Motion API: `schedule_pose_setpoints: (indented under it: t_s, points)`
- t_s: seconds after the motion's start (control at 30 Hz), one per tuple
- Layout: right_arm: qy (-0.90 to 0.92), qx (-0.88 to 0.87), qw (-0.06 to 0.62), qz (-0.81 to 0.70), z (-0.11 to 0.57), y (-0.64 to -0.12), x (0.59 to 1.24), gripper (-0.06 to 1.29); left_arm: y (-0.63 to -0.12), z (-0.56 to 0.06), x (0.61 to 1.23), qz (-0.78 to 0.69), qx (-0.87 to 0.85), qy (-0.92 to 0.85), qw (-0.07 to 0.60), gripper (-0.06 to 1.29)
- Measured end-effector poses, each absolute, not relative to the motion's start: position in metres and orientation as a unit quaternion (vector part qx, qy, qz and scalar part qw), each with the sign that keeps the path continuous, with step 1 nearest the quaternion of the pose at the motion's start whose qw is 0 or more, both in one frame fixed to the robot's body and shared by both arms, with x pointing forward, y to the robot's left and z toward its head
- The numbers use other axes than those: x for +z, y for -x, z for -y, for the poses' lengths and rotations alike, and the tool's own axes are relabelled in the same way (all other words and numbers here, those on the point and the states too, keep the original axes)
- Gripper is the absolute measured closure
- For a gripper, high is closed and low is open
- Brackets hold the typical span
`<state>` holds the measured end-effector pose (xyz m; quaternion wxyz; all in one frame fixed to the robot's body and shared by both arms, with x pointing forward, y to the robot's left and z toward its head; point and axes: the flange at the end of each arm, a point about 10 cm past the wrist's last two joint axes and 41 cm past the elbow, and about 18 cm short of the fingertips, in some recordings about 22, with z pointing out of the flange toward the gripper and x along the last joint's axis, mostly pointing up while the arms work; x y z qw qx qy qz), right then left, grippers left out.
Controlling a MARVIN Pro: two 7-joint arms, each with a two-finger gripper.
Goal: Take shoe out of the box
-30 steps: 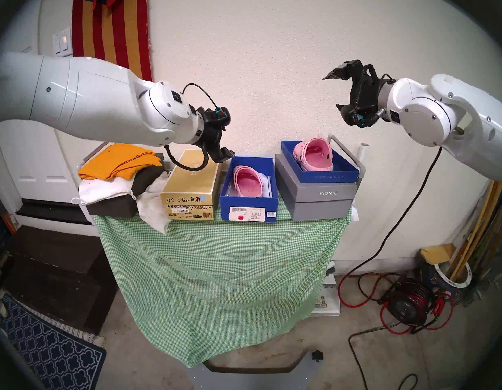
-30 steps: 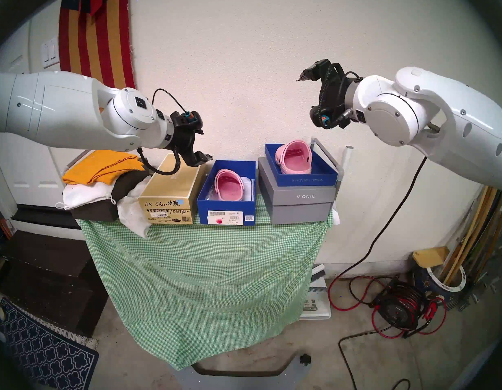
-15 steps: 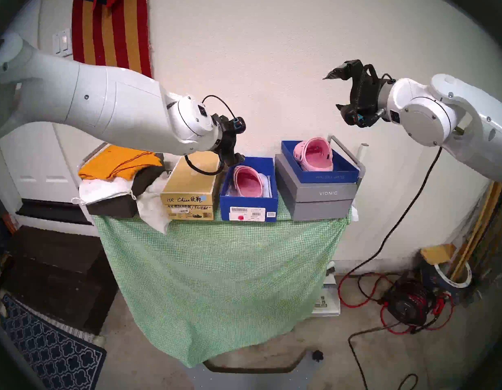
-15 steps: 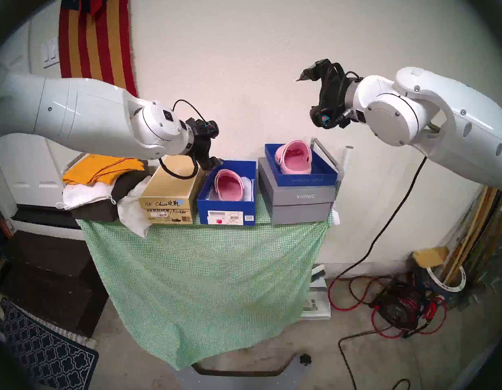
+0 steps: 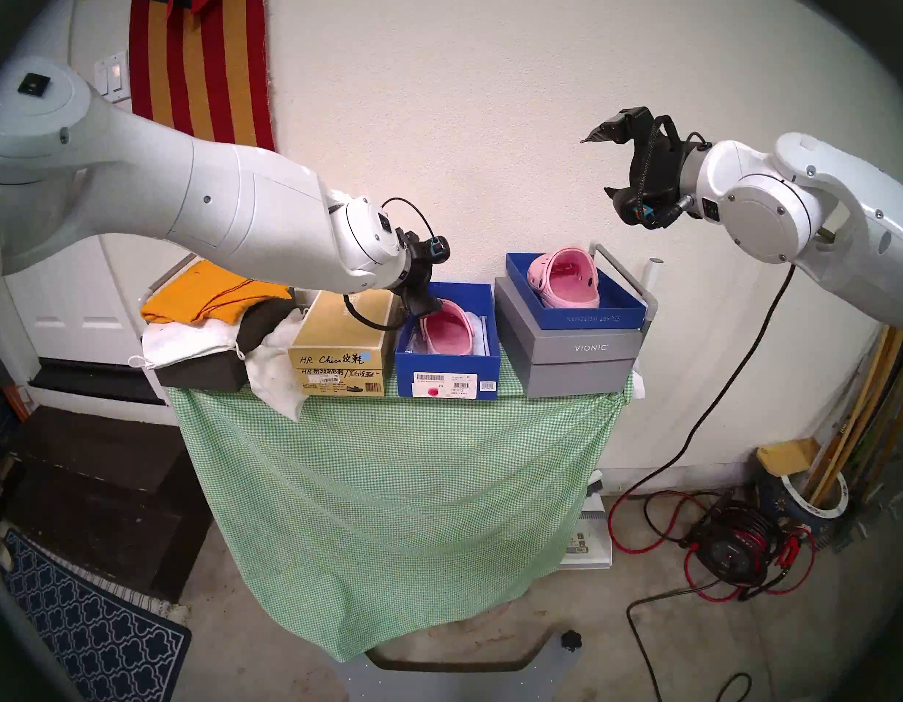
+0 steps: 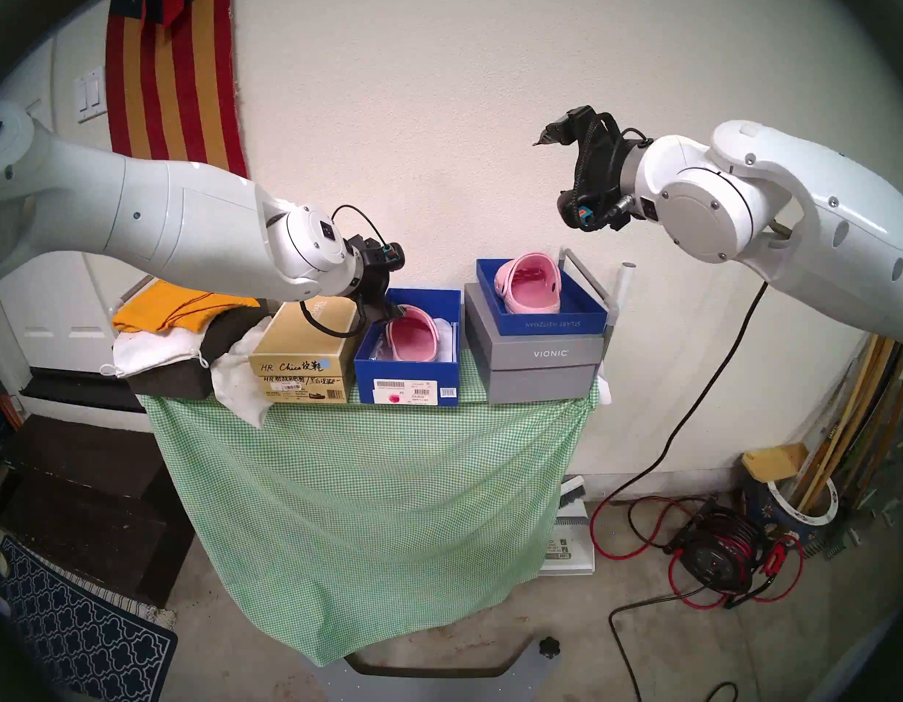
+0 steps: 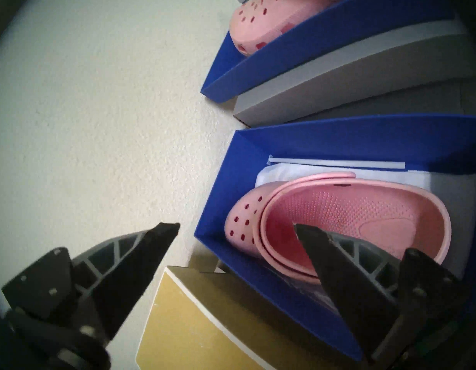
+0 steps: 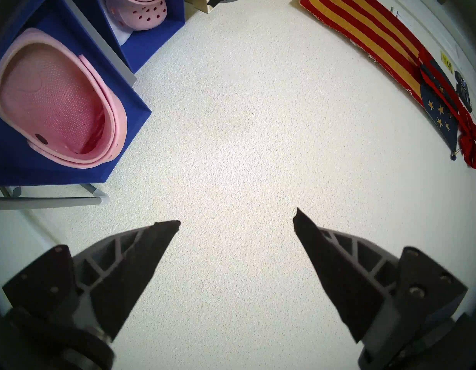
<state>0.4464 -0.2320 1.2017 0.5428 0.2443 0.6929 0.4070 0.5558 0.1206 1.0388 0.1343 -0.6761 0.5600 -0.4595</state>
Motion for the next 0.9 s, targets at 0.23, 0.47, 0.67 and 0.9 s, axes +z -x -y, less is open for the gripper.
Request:
schedule_pose_setpoints:
  t_s: [0.23,0.47,0.67,0.9]
  points:
    - [-0.244,0.407,0.543,-0.693,0.232,-0.446,1.202,0.02,-0.567,-0.120,1.025,-0.567,-0.453,0.674,0.139,0.01]
    - [-0.244,0.407,0.543,-0.693,0.232,-0.446,1.201,0.02,-0.585,-0.111,1.025,-0.561,-0.465,0.671,0.137,0.01]
    - [-0.245,0.407,0.543,-0.693,0.232,-0.446,1.201,0.02,-0.596,-0.102,1.023,-0.560,-0.465,0.673,0.132,0.01]
    - [-0.245,0.407,0.542,-0.693,0.232,-0.446,1.201,0.02,-0.602,-0.095,1.014,-0.564,-0.453,0.679,0.124,0.01]
